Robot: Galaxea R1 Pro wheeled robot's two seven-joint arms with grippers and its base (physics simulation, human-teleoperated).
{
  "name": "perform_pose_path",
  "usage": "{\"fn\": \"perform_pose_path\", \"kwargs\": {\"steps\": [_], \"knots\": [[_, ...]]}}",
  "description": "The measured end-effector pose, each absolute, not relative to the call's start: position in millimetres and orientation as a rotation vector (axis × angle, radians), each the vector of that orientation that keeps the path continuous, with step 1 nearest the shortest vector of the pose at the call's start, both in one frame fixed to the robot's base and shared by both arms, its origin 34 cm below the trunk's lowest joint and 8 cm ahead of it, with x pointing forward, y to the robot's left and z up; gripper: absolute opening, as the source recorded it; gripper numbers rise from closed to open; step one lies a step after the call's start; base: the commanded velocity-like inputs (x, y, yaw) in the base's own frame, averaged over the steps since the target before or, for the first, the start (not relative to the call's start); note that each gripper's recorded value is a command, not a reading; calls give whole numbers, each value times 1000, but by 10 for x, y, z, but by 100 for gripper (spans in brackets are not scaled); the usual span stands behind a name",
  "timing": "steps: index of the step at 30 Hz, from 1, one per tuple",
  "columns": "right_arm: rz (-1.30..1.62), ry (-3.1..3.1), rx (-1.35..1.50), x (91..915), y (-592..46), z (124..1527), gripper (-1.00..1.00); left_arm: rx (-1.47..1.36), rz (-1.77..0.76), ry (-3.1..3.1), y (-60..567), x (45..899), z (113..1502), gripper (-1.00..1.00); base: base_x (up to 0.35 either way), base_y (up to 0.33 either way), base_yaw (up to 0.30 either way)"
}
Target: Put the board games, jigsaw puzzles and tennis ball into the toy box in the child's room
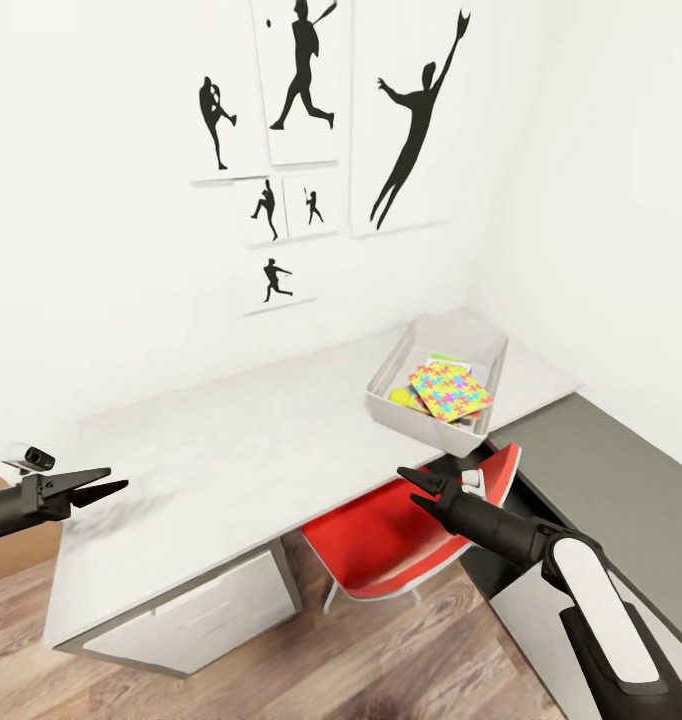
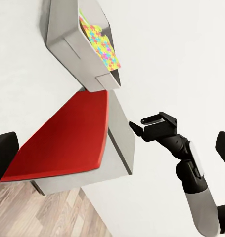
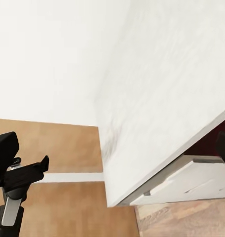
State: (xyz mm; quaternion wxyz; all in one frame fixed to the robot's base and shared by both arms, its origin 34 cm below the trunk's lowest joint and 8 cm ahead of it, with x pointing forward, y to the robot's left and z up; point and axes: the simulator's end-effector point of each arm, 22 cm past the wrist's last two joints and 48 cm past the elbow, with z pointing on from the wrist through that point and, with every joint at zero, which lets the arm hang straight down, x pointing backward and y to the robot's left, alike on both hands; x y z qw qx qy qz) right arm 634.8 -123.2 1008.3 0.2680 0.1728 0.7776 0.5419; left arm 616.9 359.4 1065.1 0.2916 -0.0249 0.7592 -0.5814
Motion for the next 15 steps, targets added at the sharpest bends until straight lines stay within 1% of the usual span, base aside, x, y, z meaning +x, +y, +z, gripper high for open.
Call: {"fn": "perform_pose_path", "kwargs": {"steps": [8,15], "knots": [[1461,2089,456,6346,-1233,10147,100,-56,-1549,2013,3585,6159,10715,100,-30,0,0],[1461,2079,448,6346,-1233,10207,100,-47,-1547,2004,3579,6152,10770,100,-141,0,0]]}}
